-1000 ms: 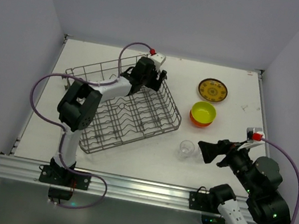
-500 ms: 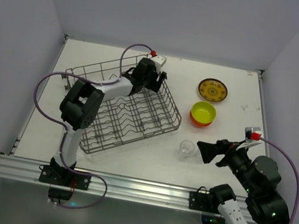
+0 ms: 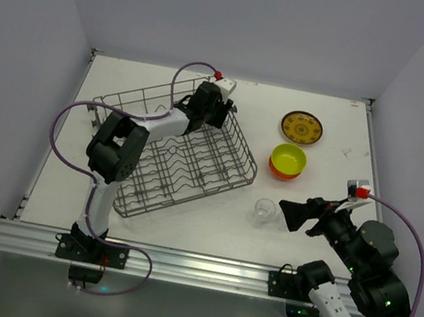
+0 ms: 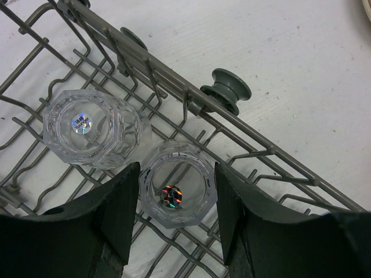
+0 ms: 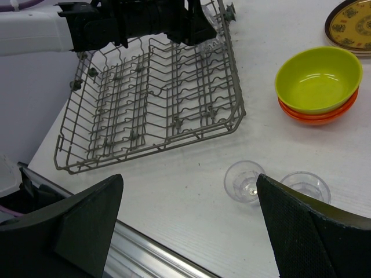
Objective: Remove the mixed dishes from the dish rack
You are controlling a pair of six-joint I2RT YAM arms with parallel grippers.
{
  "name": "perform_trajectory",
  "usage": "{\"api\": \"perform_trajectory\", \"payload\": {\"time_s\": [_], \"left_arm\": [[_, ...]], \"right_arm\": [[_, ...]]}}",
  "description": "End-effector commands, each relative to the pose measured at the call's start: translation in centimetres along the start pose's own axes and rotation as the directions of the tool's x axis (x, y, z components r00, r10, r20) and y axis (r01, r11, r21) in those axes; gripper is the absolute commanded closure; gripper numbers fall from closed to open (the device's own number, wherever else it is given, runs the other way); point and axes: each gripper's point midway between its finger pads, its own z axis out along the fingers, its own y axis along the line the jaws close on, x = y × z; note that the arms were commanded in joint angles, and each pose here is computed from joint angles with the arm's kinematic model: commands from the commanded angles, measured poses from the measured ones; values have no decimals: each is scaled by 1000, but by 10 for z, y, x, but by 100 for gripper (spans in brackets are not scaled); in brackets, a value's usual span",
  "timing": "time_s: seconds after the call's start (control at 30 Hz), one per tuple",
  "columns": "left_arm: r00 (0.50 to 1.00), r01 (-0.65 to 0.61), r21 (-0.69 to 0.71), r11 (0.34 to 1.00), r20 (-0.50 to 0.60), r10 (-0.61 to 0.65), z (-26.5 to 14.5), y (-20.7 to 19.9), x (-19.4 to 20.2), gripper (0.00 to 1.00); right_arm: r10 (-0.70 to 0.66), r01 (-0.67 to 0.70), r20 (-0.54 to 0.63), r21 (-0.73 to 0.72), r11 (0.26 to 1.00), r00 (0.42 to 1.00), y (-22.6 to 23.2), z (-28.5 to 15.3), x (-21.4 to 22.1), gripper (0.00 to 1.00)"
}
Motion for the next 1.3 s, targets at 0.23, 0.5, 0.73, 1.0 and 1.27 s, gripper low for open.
{"api": "perform_trajectory", "payload": {"time_s": [0.23,0.5,0.73,1.0,1.27], "left_arm": [[992,2,25,1000,124,-5,-37,-1,-56,100],[947,38,121,992,313,-74,-111,-16,-113,100],[830,99,414,905,466,-305,-232,-54,-131,100],[682,86,823,562,363,-635,-356,-103,-97,100],[653,84,954,286,165,-740,-400,-135,-70,100]], "right_arm": [[-25,25,19,-38,999,1000,6,2,-4,1],[-1,2,19,-51,999,1000,8,7,-4,1],[75,-72,19,-127,989,997,23,22,-6,1],[98,-97,-27,-547,832,995,101,31,-22,1],[95,-132,-92,-730,671,991,135,41,-26,17]]}}
